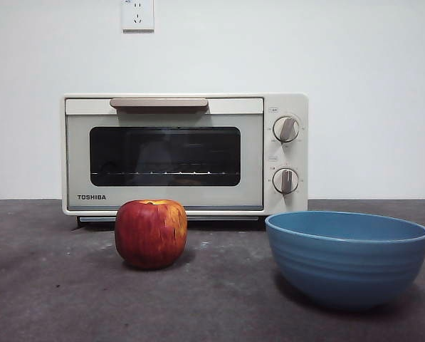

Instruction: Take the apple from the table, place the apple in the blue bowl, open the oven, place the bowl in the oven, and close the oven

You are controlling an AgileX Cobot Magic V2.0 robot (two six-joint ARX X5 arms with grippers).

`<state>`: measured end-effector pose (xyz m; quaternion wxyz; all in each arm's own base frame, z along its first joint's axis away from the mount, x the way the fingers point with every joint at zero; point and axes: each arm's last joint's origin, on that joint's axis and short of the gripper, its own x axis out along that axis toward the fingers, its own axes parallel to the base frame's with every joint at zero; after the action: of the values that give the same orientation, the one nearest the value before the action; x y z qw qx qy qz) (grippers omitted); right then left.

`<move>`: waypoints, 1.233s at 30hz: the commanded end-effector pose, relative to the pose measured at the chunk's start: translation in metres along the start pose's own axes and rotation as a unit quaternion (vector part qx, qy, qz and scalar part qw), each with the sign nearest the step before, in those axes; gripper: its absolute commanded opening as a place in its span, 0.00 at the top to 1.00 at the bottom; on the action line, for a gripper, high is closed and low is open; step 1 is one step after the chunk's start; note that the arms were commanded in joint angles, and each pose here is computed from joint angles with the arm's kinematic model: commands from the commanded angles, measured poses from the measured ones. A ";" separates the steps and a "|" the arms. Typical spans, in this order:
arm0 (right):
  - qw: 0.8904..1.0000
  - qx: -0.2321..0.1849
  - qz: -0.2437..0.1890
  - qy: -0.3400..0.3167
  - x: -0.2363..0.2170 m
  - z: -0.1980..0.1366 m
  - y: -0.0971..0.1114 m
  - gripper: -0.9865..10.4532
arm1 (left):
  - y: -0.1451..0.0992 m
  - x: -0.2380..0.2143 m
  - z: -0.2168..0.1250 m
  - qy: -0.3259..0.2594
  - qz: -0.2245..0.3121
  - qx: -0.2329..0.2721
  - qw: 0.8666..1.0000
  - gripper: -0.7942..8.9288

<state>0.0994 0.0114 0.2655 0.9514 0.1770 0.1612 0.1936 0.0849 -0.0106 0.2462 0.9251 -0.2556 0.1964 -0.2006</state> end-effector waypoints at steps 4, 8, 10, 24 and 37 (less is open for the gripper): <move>0.988 -0.046 0.087 0.118 0.014 0.021 0.015 0.91 | -0.013 0.000 0.020 0.082 -0.009 0.065 0.995 0.91; 0.970 -0.073 0.126 0.197 0.022 0.027 0.028 0.91 | -0.021 0.001 0.028 0.135 -0.020 0.075 0.988 0.91; 0.958 -0.088 0.147 0.228 0.024 0.027 0.036 0.91 | -0.024 0.002 0.030 0.156 -0.027 0.081 0.984 0.91; 0.940 -0.140 0.190 0.248 0.030 0.024 0.061 0.67 | -0.033 0.004 0.031 0.188 -0.054 0.100 0.976 0.91; 0.942 -0.104 0.191 0.257 0.064 0.022 0.073 0.48 | -0.033 0.004 0.031 0.187 -0.054 0.100 0.976 0.91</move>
<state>0.1376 0.0905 0.2929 0.8360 0.0375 0.3473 0.4233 0.0929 -0.0256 0.2828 0.8779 -0.1376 0.3421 -0.3055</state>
